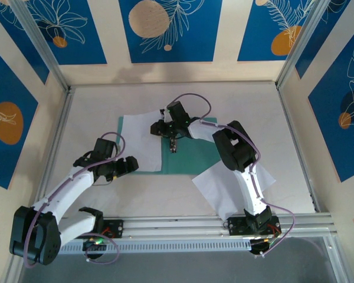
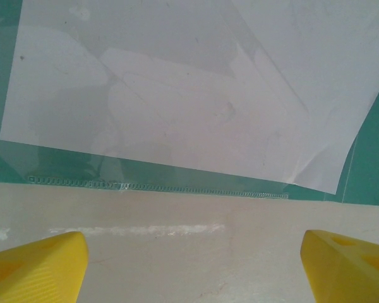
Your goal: Put the files into the folder
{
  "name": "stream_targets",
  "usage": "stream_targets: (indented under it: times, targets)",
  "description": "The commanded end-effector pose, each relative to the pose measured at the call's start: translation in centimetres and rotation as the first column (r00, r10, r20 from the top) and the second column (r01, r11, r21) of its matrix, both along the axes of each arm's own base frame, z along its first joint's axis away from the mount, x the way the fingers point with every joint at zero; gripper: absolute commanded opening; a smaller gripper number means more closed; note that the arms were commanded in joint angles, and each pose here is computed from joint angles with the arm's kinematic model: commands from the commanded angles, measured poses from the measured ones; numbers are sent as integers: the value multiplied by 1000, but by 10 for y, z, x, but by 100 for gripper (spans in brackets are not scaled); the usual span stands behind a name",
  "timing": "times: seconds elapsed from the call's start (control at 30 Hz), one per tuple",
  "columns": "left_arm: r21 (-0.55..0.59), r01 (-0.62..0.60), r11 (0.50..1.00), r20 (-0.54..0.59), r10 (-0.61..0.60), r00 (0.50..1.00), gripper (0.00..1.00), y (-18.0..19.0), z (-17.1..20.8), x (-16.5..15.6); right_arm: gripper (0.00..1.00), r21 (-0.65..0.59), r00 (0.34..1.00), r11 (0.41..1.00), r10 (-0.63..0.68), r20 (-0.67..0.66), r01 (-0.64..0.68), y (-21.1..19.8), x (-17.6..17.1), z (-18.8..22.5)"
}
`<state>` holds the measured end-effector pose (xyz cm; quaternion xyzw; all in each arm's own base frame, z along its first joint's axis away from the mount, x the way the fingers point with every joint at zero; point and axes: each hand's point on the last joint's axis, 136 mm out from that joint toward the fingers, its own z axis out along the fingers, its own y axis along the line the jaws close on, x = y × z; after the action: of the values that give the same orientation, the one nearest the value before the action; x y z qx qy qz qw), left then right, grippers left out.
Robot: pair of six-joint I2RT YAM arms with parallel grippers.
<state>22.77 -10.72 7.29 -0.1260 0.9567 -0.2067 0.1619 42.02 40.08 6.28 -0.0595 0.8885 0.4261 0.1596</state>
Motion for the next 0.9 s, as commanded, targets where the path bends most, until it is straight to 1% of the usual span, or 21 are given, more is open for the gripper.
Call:
stream_targets:
  times: [0.0, 0.17, 0.3, 0.37, 0.5, 0.63, 0.73, 0.83, 0.87]
  targets:
    - [9, -6, 1000, -4, 6, 1000, 88, 4, -4, -2, 31, -43, 1000, 999, 15, 13, -14, -6, 5, 0]
    - [10, -7, 1000, -6, 7, 1000, 88, 5, -5, -2, 30, -81, 999, 996, 29, 17, -27, -6, 13, -6]
    - [13, -4, 1000, -12, 5, 1000, 88, 5, -6, -3, 26, -108, 999, 994, 39, 25, -37, -7, 17, -9]
    - [15, -5, 1000, -12, 5, 1000, 88, 5, -7, -3, 21, -115, 998, 992, 48, 39, -43, -6, 19, -7]
    - [13, -4, 1000, -14, 4, 1000, 88, 5, -7, -3, 18, -156, 996, 987, 59, 70, -47, -8, 22, -8]
    - [13, -3, 1000, -14, 3, 1000, 87, 5, -7, -2, 17, -232, 992, 971, 78, 101, -53, -13, 23, -12]
    - [14, -3, 1000, -17, 3, 1000, 87, 5, -8, -2, 17, -264, 989, 963, 89, 121, -55, -14, 24, -12]
    - [13, -2, 1000, -20, 2, 1000, 88, 4, -9, -2, 16, -249, 988, 967, 95, 119, -62, -11, 23, -10]
    - [13, -2, 1000, -22, 3, 1000, 88, 4, -9, -3, 14, -239, 989, 969, 94, 117, -64, -10, 22, -10]
